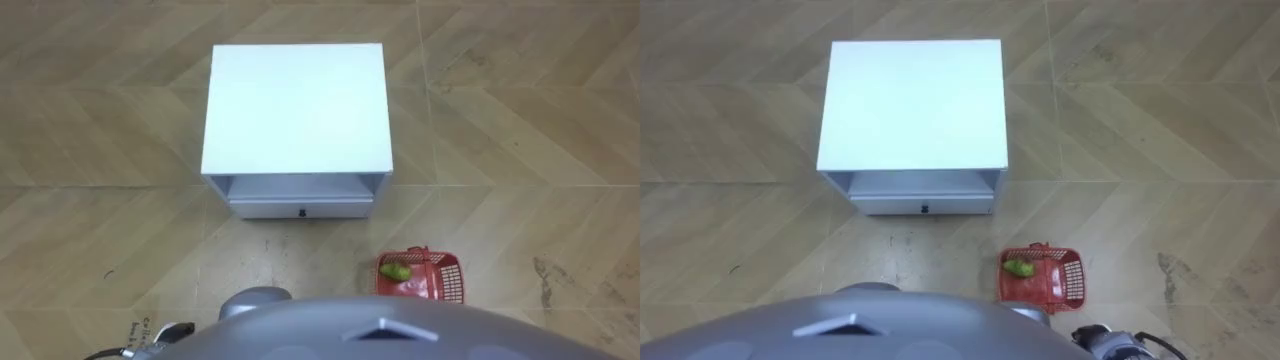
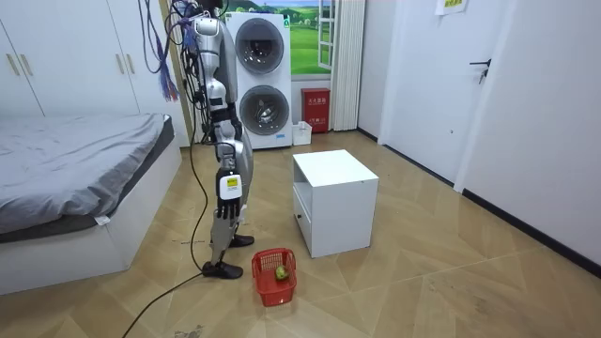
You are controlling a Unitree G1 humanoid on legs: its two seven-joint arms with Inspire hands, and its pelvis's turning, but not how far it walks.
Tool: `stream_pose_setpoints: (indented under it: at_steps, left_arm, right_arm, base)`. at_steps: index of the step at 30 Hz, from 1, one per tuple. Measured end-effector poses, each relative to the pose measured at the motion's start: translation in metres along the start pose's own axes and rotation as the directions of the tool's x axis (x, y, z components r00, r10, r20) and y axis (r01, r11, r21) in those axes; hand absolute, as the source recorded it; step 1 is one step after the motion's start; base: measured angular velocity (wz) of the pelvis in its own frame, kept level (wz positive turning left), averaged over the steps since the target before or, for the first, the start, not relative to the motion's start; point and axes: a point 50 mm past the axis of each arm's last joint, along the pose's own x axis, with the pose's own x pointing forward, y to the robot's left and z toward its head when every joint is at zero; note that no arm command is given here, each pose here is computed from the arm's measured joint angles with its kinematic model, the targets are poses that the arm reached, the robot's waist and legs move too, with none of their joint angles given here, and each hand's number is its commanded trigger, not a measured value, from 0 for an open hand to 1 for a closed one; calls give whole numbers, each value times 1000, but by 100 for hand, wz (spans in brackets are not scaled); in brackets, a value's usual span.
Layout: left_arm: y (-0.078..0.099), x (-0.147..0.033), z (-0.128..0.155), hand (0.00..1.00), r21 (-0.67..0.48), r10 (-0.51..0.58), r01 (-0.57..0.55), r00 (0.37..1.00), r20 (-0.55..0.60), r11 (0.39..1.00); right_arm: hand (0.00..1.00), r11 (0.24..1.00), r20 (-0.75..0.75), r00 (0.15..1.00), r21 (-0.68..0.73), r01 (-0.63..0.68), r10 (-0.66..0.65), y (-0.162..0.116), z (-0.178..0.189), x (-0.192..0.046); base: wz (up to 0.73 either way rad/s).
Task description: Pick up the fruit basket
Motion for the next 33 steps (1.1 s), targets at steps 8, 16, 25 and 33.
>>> stream_pose_setpoints:
  at_steps: [8, 16, 25, 33]
  left_arm:
    - [3, 0, 5, 0, 21, 10, -11, 1000, 18, 1000]
    - [4, 0, 2, 0, 5, 15, -15, 1000, 8, 1000]
    - [3, 0, -2, 0, 5, 13, -13, 1000, -2, 1000]
    - [2, 0, -2, 0, 23, 14, -14, 1000, -5, 1000]
  right_arm:
    - [0, 1000, 15, 1000, -2, -6, 6, -2, 6, -1]
    - [0, 1000, 12, 1000, 30, -9, 9, -3, 5, -1]
    - [0, 998, 17, 1000, 59, -12, 11, -3, 5, -1]
    - [0, 998, 16, 1000, 68, 3, -4, -4, 5, -1]
  base:
    - [0]
    - [0]
    - [0]
    - [0]
